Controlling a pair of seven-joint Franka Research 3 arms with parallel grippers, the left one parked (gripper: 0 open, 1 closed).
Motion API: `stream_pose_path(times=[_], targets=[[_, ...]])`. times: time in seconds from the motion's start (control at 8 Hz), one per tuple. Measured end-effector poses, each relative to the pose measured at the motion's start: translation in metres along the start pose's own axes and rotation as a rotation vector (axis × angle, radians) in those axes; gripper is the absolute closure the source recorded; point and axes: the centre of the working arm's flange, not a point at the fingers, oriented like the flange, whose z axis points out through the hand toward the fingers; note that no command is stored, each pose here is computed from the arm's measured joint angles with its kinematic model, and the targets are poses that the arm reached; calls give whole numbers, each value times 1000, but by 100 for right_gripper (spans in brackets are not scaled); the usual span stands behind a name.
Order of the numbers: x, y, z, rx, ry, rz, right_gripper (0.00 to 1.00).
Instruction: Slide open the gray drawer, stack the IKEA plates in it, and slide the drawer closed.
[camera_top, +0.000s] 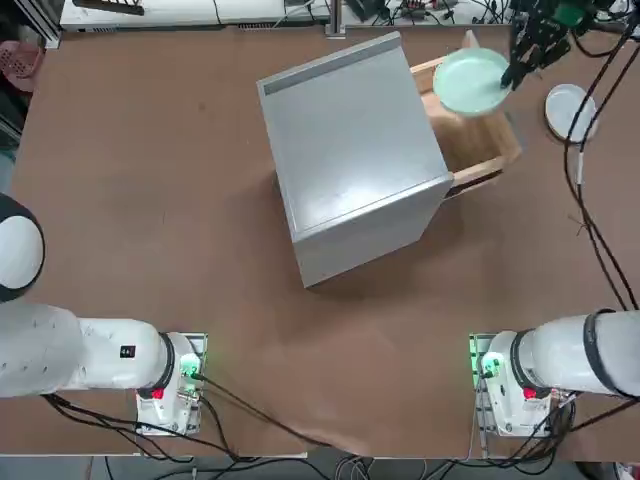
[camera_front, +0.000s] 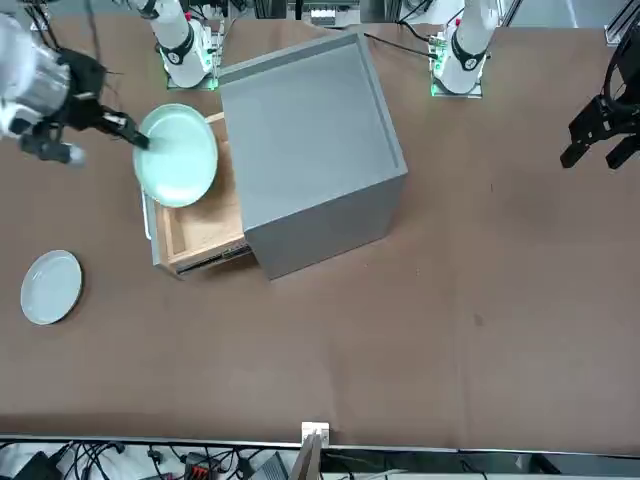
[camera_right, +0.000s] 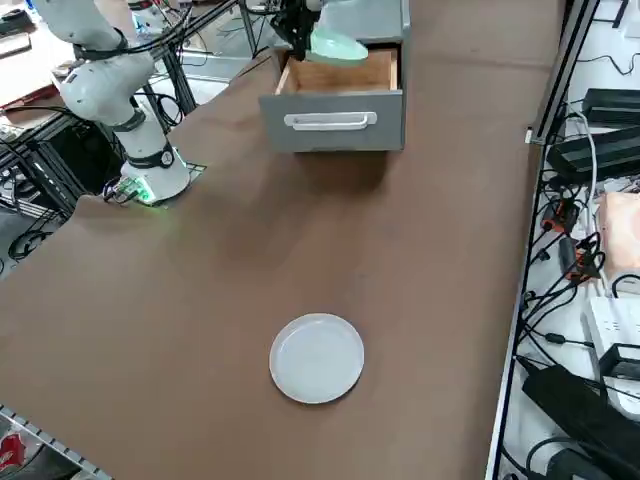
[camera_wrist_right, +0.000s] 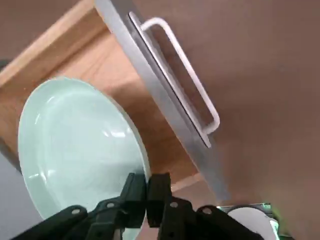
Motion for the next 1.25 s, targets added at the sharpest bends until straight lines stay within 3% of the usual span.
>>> stream_pose_path(times=[0.38,1.0,1.25], targets=[[-14,-21,44,-116,21,-27,100],[-18,-59,81,-114,85,39,97],[-15,-68,90,-113,88,38,86]])
